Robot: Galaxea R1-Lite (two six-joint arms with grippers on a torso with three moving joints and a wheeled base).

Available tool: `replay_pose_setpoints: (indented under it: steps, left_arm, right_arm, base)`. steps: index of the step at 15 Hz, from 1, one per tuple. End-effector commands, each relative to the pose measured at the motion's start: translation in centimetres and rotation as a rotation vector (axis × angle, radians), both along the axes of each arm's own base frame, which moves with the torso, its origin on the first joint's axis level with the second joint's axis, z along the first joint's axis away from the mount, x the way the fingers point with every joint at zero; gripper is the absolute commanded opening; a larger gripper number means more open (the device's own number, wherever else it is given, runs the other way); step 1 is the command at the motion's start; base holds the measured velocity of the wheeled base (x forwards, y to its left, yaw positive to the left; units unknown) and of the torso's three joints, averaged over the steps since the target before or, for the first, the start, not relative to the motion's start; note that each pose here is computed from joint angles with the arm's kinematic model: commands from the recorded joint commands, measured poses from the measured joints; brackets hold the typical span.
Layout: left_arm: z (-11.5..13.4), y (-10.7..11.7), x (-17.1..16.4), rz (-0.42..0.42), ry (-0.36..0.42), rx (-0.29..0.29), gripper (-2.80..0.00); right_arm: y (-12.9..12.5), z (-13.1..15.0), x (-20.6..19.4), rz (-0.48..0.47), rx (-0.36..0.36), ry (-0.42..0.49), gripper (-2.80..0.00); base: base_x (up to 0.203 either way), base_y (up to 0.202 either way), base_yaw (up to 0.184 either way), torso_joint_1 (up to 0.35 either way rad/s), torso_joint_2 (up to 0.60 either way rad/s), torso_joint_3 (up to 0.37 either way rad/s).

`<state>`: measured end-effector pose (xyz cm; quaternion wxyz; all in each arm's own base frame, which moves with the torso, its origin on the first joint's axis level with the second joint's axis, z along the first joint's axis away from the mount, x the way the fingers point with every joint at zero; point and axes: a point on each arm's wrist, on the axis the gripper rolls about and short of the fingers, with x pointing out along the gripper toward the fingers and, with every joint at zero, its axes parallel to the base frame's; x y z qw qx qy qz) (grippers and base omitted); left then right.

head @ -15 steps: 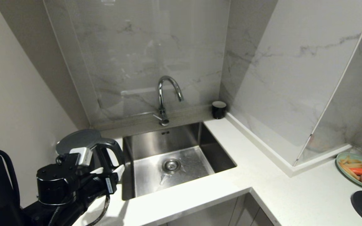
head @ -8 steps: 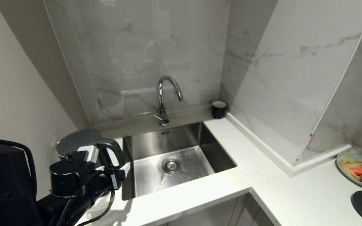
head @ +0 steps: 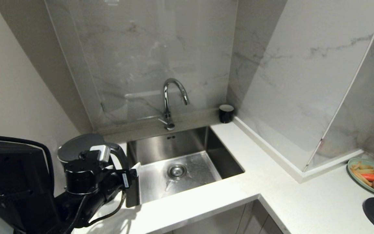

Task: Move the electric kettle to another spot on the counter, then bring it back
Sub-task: Grab the kettle

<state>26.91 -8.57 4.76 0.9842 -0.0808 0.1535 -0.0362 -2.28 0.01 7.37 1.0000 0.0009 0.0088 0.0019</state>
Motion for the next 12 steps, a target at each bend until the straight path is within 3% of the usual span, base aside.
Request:
replay_pose_setpoints:
  steps: [1,12]
  left_arm:
    - [-0.5,-0.1,0.4,0.004,0.006,0.001,0.0]
    - [-1.0,-0.2,2.9,0.019,-0.032,0.01,0.0]
  right_arm:
    - [0.0,0.0,0.0,0.001,0.0,-0.001,-2.8]
    - [0.0,0.0,0.0,0.001,0.0,0.002,-2.8]
  base:
    - [0.0,0.0,0.0,0.0,0.0,0.0]
    - [0.0,0.0,0.0,0.0,0.0,0.0]
